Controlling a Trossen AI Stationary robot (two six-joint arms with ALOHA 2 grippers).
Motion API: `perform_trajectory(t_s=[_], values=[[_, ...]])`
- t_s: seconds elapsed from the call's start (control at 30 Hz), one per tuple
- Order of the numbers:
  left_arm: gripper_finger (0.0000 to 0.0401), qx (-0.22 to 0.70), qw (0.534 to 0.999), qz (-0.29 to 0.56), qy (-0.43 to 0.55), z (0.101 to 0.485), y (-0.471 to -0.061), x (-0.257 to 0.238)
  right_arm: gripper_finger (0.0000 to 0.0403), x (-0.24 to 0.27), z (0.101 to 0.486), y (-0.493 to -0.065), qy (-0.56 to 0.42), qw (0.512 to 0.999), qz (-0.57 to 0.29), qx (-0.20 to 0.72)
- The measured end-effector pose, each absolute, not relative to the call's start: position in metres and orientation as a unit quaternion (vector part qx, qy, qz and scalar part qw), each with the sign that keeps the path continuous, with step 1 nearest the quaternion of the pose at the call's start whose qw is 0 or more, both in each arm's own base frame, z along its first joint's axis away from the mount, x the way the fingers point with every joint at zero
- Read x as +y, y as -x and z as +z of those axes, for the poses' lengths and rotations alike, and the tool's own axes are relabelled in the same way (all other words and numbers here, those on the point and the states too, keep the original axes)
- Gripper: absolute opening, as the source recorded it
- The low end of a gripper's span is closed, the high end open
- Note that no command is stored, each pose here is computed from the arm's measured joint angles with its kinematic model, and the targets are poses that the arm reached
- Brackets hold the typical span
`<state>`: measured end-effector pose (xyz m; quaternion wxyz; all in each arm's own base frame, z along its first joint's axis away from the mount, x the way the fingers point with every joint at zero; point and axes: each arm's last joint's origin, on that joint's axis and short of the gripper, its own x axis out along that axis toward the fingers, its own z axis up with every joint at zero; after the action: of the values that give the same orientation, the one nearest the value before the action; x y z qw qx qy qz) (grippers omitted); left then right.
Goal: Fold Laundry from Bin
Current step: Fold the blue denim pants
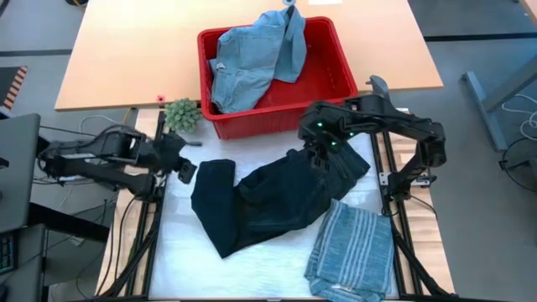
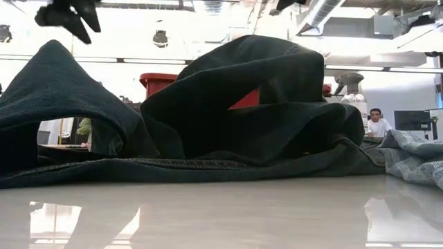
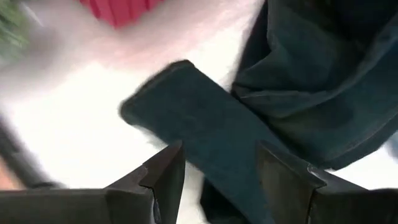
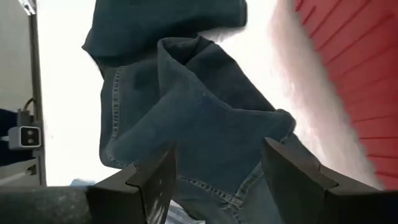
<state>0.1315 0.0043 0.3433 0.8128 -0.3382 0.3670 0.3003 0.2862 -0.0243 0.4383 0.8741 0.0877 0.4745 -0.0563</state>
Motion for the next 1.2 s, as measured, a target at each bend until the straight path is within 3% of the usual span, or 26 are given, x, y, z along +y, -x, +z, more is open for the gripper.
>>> perform_trajectory(t_s=[0.3,0.47,0.63,0.8,0.93,1.03,1.2], values=[[0.0179,0.412,0.751,0.323,0.403,0.279,-0.139,0.044,0.0254,-0.02,0.438,-0.287,-0.081,0.875,-0.053,0.475],[0.0179,0.385,0.74,0.273,0.479,0.252,-0.144,0.06,0.0254,-0.017,0.438,-0.287,-0.076,0.875,-0.047,0.476],[0.0179,0.41,0.702,0.282,0.509,0.226,-0.139,0.068,0.0254,-0.014,0.438,-0.287,-0.071,0.876,-0.04,0.476],[0.0179,0.406,0.701,0.283,0.514,0.228,-0.137,0.074,0.0254,-0.012,0.438,-0.288,-0.067,0.876,-0.037,0.476],[0.0179,0.357,0.749,0.301,0.47,0.265,-0.137,0.078,0.0254,-0.012,0.438,-0.287,-0.062,0.876,-0.034,0.477],[0.0179,0.373,0.735,0.341,0.453,0.271,-0.13,0.077,0.0254,-0.013,0.438,-0.287,-0.056,0.876,-0.031,0.478],[0.0179,0.407,0.703,0.294,0.503,0.248,-0.13,0.077,0.0254,-0.013,0.438,-0.288,-0.051,0.877,-0.028,0.477]])
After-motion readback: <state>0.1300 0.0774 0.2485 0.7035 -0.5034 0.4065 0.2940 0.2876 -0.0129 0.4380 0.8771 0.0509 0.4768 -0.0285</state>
